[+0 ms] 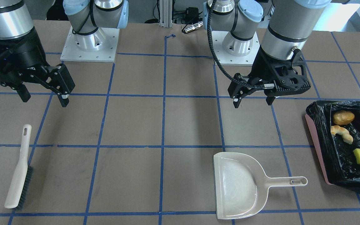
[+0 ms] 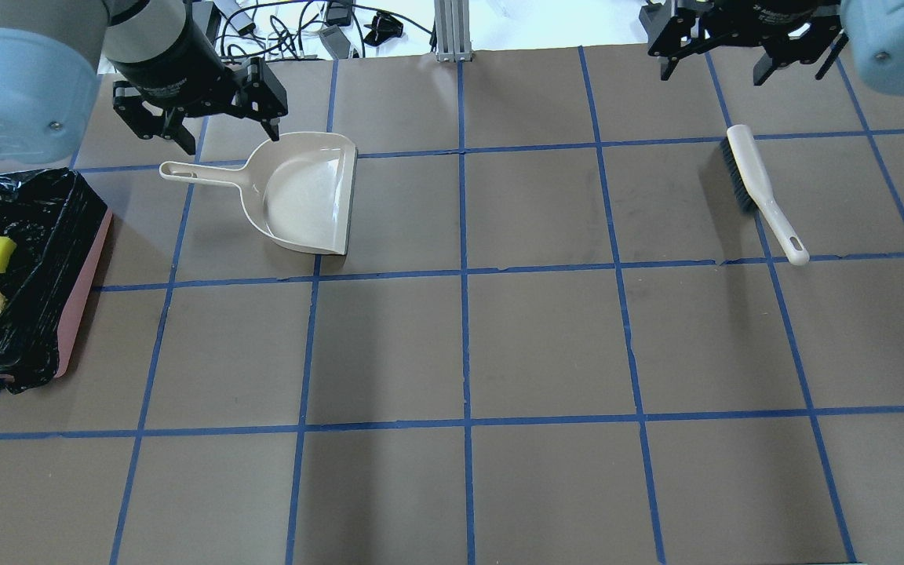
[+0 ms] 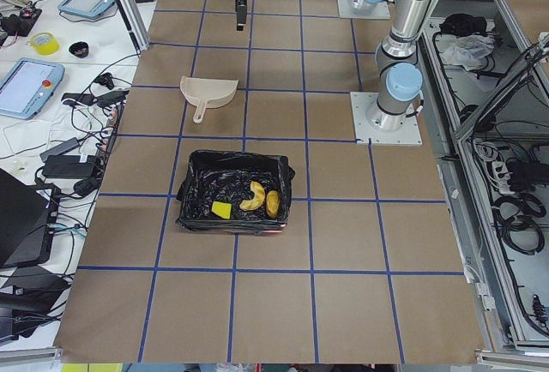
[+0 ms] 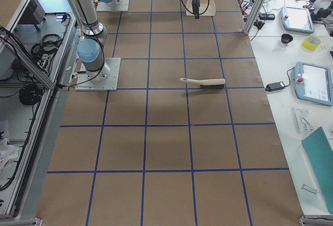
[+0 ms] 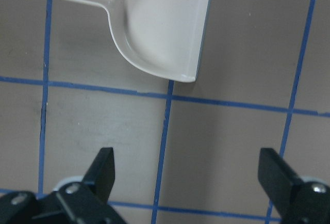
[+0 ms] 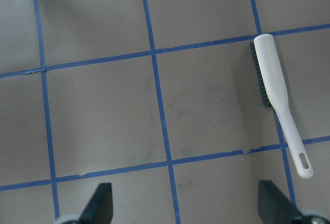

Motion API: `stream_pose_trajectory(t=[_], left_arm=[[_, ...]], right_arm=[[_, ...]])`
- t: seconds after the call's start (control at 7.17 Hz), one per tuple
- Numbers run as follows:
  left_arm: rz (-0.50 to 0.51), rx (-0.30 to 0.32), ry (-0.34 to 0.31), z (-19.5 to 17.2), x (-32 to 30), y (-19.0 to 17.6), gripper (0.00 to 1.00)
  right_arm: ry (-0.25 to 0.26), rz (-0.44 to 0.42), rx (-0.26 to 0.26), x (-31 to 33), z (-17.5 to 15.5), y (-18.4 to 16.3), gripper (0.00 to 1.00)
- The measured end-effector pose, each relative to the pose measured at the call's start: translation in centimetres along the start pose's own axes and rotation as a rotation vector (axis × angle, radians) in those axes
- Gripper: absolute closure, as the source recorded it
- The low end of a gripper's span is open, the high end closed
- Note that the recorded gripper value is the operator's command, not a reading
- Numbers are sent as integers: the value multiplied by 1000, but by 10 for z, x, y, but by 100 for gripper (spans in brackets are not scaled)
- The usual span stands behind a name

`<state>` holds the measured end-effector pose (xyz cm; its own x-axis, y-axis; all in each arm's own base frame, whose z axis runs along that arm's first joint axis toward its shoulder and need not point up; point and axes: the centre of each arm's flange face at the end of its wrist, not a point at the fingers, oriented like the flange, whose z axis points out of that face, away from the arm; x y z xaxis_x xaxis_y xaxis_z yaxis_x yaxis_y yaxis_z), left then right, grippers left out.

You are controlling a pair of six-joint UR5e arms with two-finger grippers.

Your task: Sweep and dump trash into bin

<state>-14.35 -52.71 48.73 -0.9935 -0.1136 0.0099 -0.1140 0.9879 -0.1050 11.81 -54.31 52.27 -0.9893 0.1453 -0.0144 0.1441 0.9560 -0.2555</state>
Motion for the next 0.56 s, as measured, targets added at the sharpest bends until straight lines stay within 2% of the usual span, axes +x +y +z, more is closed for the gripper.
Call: stream_pose_trajectory(t=[0.56], left_arm=[[158, -94, -53, -25, -2, 36, 0]], right_arm=[[-36, -4, -44, -8, 4, 6, 0]])
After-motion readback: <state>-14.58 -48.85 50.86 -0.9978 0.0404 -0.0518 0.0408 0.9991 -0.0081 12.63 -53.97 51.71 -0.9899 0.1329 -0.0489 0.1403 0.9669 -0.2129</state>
